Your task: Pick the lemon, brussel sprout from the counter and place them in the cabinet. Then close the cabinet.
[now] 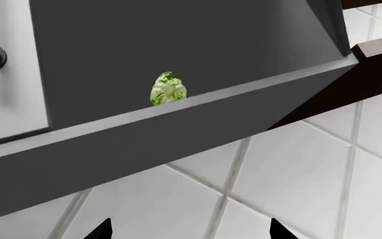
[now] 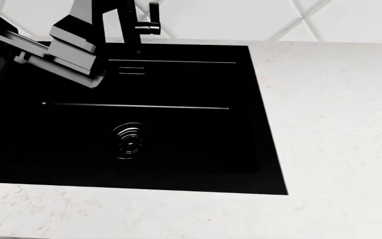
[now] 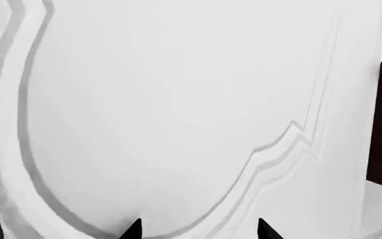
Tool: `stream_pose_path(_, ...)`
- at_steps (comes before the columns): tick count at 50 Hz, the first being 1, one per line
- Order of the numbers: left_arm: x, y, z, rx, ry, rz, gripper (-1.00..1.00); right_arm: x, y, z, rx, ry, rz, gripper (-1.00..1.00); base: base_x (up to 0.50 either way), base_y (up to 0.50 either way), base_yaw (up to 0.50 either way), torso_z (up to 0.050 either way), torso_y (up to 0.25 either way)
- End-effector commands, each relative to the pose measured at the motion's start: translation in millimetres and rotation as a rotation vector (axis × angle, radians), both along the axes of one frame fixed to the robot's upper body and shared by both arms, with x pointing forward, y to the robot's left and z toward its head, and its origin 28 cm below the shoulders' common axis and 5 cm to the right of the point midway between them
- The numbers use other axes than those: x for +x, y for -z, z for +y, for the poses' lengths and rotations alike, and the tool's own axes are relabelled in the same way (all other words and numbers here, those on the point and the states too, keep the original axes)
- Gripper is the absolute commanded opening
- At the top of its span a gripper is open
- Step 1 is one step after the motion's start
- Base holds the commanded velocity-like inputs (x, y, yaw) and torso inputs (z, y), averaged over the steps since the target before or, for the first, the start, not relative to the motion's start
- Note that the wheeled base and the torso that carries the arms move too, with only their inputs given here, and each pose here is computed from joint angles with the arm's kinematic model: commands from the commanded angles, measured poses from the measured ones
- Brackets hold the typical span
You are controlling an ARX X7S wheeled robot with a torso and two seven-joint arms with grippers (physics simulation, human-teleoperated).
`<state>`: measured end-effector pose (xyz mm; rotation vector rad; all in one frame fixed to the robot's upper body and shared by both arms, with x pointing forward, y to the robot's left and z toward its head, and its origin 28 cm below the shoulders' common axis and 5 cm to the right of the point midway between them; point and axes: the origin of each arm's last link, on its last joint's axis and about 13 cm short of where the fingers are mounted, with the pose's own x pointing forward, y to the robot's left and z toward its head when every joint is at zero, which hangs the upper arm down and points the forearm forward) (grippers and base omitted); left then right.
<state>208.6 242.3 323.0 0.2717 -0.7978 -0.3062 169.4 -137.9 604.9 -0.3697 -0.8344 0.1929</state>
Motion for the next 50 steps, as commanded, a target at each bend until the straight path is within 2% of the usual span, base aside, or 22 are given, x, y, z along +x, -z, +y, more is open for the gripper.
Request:
stream_pose_path(1,-0.1,0.9,0.1,0.004,0.000,0.003,1.00,29.9,27.8,58.0,-0.417,-0.429,0.344,1.00,0.00,0.00,0.01,0.000,0.000)
stream_pose_path(7,0.0,0.8,1.1,0.003,-0.002,0.003,1.00,36.5,33.3,59.6,-0.469,-0.397,0.391,1.00,0.00,0.00,0.01,-0.002,-0.005)
stream_pose_path(18,0.8,1.3,2.5,0.000,-0.003,0.002,1.00,39.9,34.2,61.3,-0.510,-0.362,0.417,1.00,0.00,0.00,0.00,-0.001,-0.004)
stream_pose_path(30,0.8,1.6,2.9,-0.001,-0.005,0.002,1.00,46.5,34.9,63.1,-0.495,-0.283,0.485,1.00,0.00,0.00,0.00,-0.001,-0.005)
stream_pose_path(40,0.2,3.5,3.3,-0.004,-0.006,0.006,1.00,50.0,36.8,63.2,-0.497,-0.274,0.543,1.00,0.00,0.00,0.00,-0.001,-0.009)
stream_pose_path(45,-0.5,3.6,3.5,-0.006,-0.005,0.006,1.00,49.0,35.1,62.6,-0.453,-0.269,0.506,1.00,0.00,0.00,0.00,-0.002,-0.006)
stream_pose_path(50,-0.6,5.4,4.3,-0.010,-0.006,0.008,1.00,42.5,30.9,55.3,-0.346,-0.275,0.390,1.00,0.00,0.00,0.00,0.000,-0.006)
